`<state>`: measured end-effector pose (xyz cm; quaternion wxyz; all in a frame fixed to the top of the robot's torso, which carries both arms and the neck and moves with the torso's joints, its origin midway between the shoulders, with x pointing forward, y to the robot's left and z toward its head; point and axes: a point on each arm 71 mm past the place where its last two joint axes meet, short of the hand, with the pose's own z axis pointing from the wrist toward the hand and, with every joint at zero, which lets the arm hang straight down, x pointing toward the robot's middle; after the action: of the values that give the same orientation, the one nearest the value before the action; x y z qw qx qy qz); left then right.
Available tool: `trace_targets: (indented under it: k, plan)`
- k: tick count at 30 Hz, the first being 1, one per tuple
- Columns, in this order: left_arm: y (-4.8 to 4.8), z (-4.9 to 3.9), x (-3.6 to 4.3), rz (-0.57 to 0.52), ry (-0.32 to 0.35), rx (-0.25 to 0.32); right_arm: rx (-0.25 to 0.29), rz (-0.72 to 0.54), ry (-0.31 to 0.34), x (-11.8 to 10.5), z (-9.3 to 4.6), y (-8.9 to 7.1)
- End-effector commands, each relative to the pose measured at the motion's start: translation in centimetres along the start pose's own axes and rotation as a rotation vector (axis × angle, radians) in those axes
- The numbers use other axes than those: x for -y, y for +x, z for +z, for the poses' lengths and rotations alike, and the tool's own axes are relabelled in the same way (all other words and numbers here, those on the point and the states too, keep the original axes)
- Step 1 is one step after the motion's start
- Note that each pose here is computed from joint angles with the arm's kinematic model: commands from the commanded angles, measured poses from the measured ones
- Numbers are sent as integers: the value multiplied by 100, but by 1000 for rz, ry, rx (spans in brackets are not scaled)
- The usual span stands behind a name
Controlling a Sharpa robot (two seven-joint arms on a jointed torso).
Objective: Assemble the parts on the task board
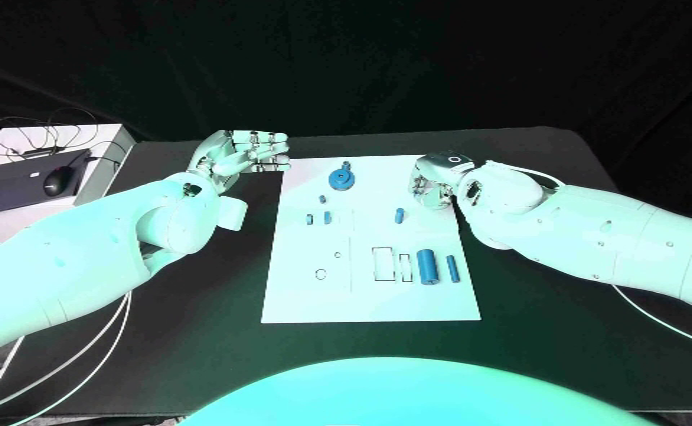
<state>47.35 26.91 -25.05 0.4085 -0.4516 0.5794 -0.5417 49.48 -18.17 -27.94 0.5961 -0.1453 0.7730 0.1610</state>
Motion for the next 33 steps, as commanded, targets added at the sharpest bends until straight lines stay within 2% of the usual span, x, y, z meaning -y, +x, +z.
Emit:
trace_targets:
  k: [1,7,14,22,29,33]
  plan:
    - [7,3,5,-1,7,-3,15,-6,2,-5,-17,39]
    - [-5,3,1,1,5,0,69,16,-3,-8,-29,0]
    - [-28,5,-7,3,2,6,102,40,-8,2,-60,-30]
    - [-53,6,-15,5,-1,11,112,63,-11,16,-102,-77]
    - [-73,7,-23,7,-6,15,96,94,-13,15,-155,-112]
    - [-89,6,-27,8,-9,18,106,126,-26,6,-217,-206]
